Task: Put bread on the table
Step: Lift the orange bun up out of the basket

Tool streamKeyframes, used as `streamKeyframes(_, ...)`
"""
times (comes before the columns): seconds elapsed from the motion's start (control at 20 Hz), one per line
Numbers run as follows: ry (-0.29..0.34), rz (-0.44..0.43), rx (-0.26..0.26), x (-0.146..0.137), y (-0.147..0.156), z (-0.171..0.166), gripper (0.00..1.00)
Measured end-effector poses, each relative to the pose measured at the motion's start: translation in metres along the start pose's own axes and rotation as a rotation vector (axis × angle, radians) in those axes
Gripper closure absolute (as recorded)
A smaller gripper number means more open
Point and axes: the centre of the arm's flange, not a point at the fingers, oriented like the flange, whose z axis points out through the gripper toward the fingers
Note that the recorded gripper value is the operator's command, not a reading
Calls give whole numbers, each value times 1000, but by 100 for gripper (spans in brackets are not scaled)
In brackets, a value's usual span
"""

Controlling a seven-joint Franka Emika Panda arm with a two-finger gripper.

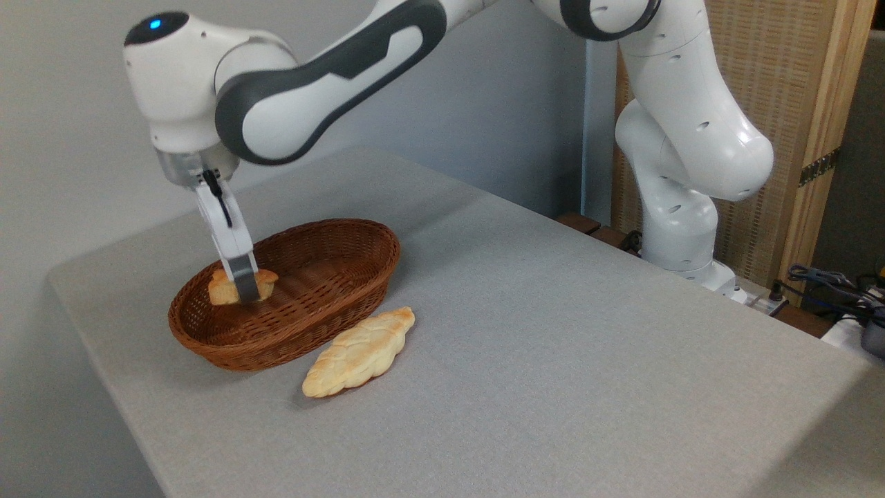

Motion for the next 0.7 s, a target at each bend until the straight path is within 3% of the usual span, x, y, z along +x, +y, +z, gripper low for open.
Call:
streamKeyframes(0.15, 3, -51, 22, -17, -11, -31, 59)
streamKeyframes(0.35, -6, -143, 60, -65, -42, -86, 57)
streamKeyframes(0.65, -43, -242, 76, -124, -91, -104, 55)
streamKeyframes(0.7, -53, -243, 73, -131, -97, -103, 51)
